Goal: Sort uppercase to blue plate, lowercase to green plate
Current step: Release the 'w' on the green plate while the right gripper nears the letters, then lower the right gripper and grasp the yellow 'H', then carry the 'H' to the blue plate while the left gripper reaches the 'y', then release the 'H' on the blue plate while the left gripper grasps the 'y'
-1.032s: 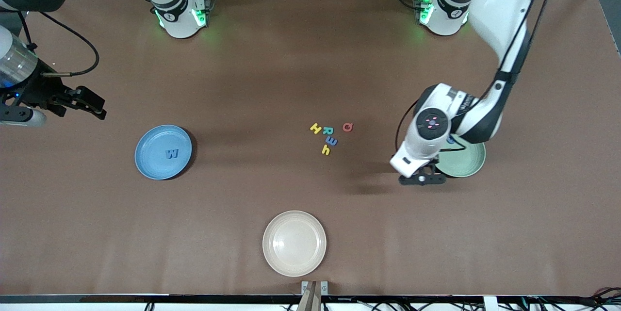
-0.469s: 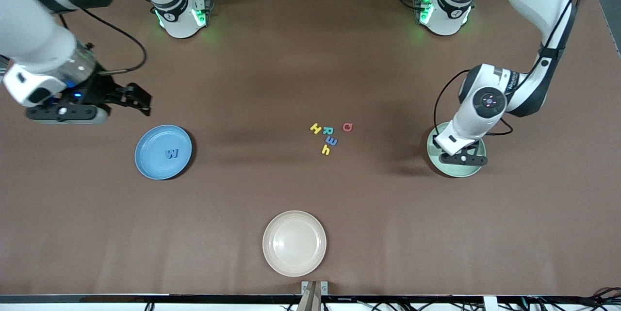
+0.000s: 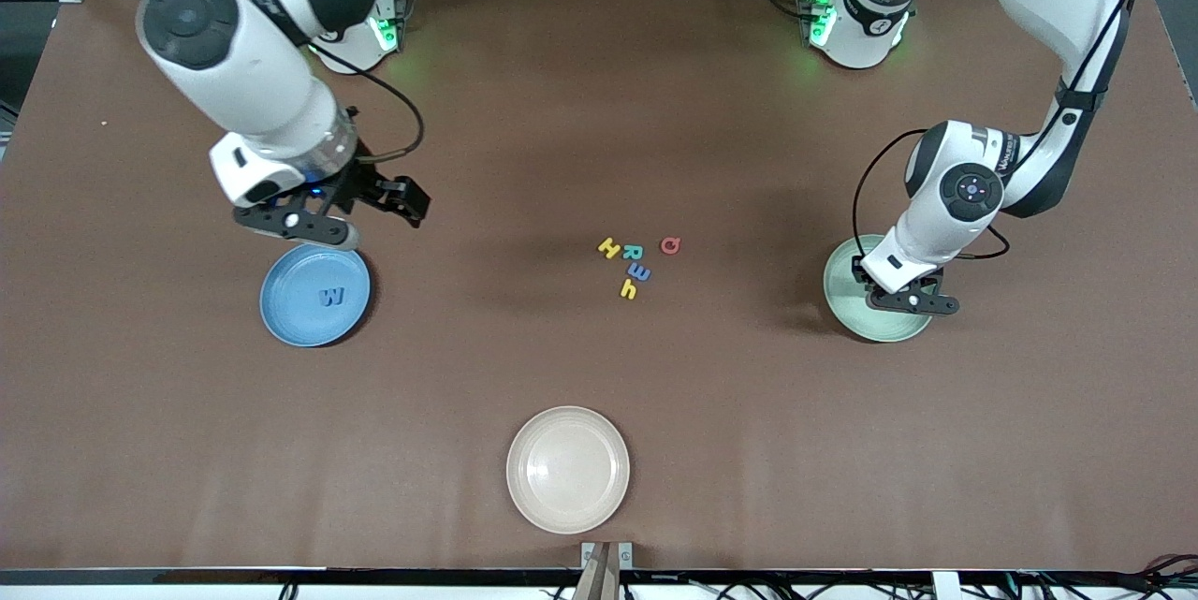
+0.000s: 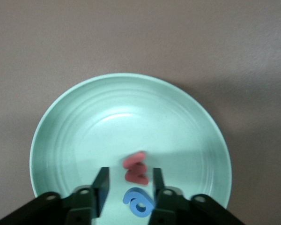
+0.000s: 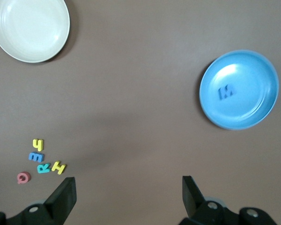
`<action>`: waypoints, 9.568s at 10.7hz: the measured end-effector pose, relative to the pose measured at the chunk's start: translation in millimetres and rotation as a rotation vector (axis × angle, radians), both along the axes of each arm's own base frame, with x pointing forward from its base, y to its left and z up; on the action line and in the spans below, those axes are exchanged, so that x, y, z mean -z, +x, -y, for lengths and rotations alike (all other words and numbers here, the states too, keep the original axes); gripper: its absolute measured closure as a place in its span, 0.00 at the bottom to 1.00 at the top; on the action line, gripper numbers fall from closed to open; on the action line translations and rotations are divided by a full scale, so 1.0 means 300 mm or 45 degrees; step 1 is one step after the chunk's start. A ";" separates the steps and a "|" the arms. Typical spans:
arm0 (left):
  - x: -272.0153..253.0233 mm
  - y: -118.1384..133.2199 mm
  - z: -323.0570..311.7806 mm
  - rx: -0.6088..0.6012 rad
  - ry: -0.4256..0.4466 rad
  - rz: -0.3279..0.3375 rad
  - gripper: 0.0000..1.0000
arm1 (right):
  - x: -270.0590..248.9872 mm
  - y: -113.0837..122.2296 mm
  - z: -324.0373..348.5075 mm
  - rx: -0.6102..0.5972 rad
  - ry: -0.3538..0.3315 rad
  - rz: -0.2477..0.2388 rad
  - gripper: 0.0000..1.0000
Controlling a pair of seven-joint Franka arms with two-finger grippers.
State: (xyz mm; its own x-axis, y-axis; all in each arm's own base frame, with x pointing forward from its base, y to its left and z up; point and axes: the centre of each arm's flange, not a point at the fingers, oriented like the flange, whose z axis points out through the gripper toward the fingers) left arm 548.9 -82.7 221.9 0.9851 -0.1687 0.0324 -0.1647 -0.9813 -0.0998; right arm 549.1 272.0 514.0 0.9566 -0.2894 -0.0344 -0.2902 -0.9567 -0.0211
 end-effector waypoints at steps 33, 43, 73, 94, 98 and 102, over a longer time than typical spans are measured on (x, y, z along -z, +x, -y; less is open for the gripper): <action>-0.073 0.018 0.580 -0.264 -0.152 0.132 0.16 | 1.068 -0.196 -0.783 0.485 0.022 -0.013 0.38; -0.077 0.049 0.606 -0.260 -0.169 0.142 0.17 | 1.089 -0.201 -0.786 0.527 0.014 -0.023 0.42; -0.138 0.045 0.716 -0.182 -0.122 0.165 0.17 | 0.802 -0.024 -0.604 0.461 -0.007 0.016 0.67; 0.087 -0.133 1.305 0.328 -0.153 0.177 0.16 | 0.742 0.172 0.958 -0.104 -0.080 -0.193 0.26; 0.120 -0.155 1.328 0.337 -0.154 0.160 0.22 | 0.473 0.198 0.891 -0.139 -0.086 -0.059 0.00; 0.141 -0.175 1.349 0.339 -0.154 0.151 0.28 | 0.296 0.184 0.805 -0.187 -0.087 0.046 0.00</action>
